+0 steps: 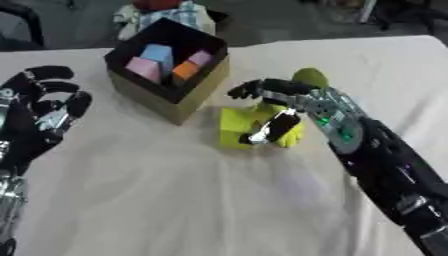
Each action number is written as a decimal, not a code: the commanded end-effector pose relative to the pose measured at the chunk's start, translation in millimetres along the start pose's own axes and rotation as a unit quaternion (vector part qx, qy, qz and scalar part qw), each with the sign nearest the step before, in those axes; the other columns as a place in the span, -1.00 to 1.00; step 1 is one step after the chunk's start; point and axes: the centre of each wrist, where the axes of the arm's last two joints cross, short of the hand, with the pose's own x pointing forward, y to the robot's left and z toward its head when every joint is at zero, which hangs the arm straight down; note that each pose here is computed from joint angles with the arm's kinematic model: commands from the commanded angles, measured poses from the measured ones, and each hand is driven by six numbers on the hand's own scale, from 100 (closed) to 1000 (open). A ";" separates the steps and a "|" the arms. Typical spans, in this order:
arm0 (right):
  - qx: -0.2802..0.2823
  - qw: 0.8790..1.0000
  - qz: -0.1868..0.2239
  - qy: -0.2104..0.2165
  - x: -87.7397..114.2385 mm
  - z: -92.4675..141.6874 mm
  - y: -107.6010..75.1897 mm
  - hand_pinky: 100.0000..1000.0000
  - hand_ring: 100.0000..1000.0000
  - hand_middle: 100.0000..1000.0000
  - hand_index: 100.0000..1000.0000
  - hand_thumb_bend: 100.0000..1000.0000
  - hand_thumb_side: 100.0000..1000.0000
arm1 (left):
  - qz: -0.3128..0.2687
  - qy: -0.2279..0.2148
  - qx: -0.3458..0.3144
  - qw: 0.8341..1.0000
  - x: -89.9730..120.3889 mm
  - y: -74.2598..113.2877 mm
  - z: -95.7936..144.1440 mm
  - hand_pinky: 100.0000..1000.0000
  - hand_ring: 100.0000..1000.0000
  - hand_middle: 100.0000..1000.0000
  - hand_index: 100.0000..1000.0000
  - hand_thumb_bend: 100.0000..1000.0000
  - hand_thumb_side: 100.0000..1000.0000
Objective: Pick up objects on the table and place them in the box.
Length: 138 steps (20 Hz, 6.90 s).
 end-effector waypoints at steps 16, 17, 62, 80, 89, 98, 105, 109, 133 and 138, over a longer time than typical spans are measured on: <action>-0.075 0.996 0.028 0.029 -4.0 -8.0 6.1 0.41 0.27 -0.08 0.43 -0.81 -0.74 | -0.004 -0.003 -0.012 1.000 3.3 -1.9 -0.8 -0.25 0.28 0.27 0.39 0.27 -0.11; -0.091 0.995 0.029 0.028 -4.2 -7.6 5.7 0.38 0.21 -0.16 0.35 -0.92 -0.86 | -0.003 -0.001 -0.012 1.000 2.6 -2.4 -0.4 -0.25 0.28 0.27 0.40 0.26 -0.11; -0.288 0.954 0.061 0.059 4.2 -0.2 -87.4 0.58 0.63 0.80 1.00 -0.38 -0.13 | 0.040 -0.061 -0.073 0.995 19.8 -27.7 -10.2 -0.29 0.24 0.22 0.40 0.24 -0.12; -0.183 0.982 -0.001 0.049 -12.6 72.5 -75.8 0.55 0.61 0.75 1.00 -0.59 -0.30 | 0.013 -0.023 -0.040 0.999 2.7 -12.1 2.3 -0.30 0.25 0.22 0.40 0.23 -0.10; -0.103 0.986 -0.032 0.129 -47.7 70.9 -33.3 0.56 0.65 0.76 1.00 -0.55 -0.31 | 0.012 -0.022 -0.039 0.999 2.1 -11.9 2.6 -0.30 0.25 0.22 0.40 0.23 -0.10; -0.051 0.985 -0.017 0.166 -67.9 68.9 -7.6 0.51 0.58 0.61 0.91 -0.64 -0.43 | 0.012 -0.022 -0.042 0.999 2.6 -12.5 2.4 -0.30 0.26 0.22 0.40 0.22 -0.10; -0.114 0.983 0.040 0.135 -56.8 65.7 -23.3 0.34 0.22 -0.10 0.24 -1.00 -1.00 | 0.012 -0.024 -0.043 0.999 3.2 -12.5 2.0 -0.30 0.26 0.22 0.41 0.21 -0.09; -0.198 0.971 0.075 0.107 -42.7 65.5 -46.8 0.28 0.10 -0.28 0.07 -1.00 -1.00 | 0.012 -0.024 -0.045 0.999 3.4 -12.7 2.1 -0.30 0.26 0.22 0.41 0.21 -0.09; -0.328 0.940 0.067 0.066 14.6 -10.7 -95.0 0.35 0.23 -0.04 0.35 -1.00 -1.00 | 0.040 -0.054 -0.073 0.995 14.9 -27.2 -7.2 -0.31 0.24 0.20 0.40 0.17 -0.12; -0.248 0.964 0.073 0.063 16.3 -25.3 -74.7 0.49 0.50 0.44 0.72 -0.61 -0.43 | 0.043 -0.057 -0.076 0.995 16.2 -28.9 -8.1 -0.32 0.24 0.20 0.40 0.17 -0.12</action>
